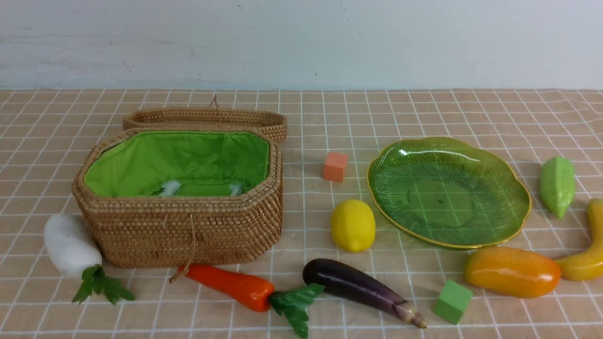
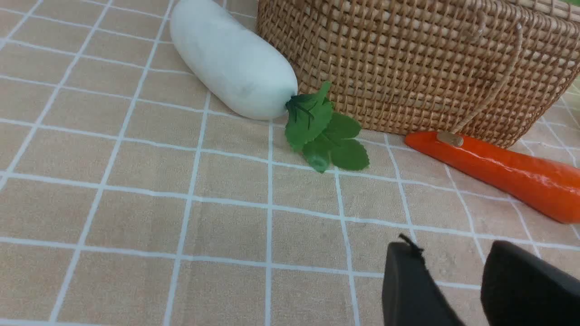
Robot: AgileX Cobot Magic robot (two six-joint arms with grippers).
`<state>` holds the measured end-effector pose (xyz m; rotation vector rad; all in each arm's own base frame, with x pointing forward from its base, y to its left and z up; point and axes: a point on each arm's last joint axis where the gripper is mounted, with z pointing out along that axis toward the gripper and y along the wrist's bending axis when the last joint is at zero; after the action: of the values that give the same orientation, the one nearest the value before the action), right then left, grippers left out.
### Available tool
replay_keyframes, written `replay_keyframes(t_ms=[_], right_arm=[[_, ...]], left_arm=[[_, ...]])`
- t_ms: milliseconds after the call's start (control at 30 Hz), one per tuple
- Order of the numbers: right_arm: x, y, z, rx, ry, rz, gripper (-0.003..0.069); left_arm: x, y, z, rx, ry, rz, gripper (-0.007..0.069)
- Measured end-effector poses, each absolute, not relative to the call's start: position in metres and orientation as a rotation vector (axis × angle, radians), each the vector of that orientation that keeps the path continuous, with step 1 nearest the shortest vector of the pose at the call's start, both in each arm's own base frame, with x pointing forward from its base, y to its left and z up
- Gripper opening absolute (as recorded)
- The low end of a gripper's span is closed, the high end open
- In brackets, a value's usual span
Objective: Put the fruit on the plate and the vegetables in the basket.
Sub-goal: Take a daikon with your left arm and place it on the basket on the left.
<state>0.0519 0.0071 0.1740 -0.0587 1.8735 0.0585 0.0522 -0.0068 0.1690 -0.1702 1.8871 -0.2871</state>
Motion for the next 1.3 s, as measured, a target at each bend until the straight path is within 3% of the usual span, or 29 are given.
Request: replay_keyframes(t_ms=[1033, 1133, 1300], right_arm=[[0.052, 0.007, 0.174, -0.059, 1.873, 0.058, 0.0242], [0.052, 0.007, 0.174, -0.059, 1.873, 0.058, 0.0242], [0.052, 0.007, 0.174, -0.059, 1.873, 0.058, 0.0242]], left_arm=[[0.053, -0.007, 0.172, -0.171, 1.856, -0.293, 0.0239], [0.055, -0.008, 0.180, -0.239, 1.754, -0.384, 0.0239], [0.057, -0.006, 0.202, -0.509, 1.472, -0.702, 0.0239]])
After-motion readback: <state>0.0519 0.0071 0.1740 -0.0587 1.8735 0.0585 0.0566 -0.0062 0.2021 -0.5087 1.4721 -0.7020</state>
